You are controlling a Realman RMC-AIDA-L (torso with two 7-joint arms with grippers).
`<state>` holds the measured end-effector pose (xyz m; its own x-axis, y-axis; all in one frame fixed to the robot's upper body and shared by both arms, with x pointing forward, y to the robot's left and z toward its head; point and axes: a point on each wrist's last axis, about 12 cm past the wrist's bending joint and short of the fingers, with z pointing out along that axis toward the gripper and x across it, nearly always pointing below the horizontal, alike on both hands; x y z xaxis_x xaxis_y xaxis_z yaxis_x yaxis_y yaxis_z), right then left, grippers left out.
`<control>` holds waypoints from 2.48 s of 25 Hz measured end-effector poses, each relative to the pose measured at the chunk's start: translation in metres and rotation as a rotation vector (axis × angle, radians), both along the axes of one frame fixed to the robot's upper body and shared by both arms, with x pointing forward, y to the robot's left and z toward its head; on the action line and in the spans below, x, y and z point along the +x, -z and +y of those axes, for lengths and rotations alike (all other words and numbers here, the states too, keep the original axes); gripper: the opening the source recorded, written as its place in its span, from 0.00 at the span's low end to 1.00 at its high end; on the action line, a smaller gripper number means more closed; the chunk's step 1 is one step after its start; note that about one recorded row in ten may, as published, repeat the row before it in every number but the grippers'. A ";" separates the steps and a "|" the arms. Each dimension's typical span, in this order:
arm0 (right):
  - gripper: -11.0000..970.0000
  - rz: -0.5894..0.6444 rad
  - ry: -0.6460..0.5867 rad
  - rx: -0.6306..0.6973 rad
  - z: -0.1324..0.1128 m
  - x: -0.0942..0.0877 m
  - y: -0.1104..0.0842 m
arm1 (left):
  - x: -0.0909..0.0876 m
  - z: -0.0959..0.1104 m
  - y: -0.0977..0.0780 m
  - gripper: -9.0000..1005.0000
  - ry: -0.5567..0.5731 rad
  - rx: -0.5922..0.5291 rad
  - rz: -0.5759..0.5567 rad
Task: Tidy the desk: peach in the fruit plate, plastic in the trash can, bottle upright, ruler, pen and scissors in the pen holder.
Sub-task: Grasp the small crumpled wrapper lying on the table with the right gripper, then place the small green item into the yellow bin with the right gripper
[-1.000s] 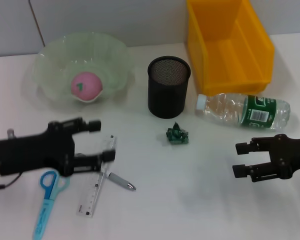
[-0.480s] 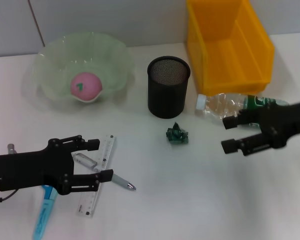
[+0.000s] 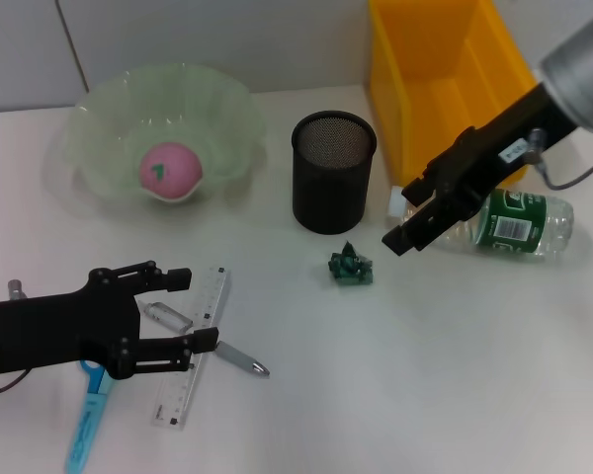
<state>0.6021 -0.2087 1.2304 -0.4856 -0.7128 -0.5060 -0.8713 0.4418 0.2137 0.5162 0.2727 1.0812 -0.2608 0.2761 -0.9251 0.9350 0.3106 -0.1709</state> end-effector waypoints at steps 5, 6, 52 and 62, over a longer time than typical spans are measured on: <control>0.84 -0.021 -0.017 -0.157 0.034 0.007 0.004 | 0.001 0.000 0.000 0.82 -0.004 0.001 -0.003; 0.84 -0.025 -0.020 -0.182 0.039 0.008 0.007 | 0.001 0.000 0.000 0.82 -0.005 0.001 -0.003; 0.84 -0.069 0.004 -0.286 0.086 0.027 0.102 | 0.004 -0.007 -0.001 0.80 -0.009 -0.017 0.001; 0.70 -0.061 0.006 -0.280 0.085 0.025 0.105 | 0.004 -0.007 -0.001 0.80 -0.007 -0.016 -0.006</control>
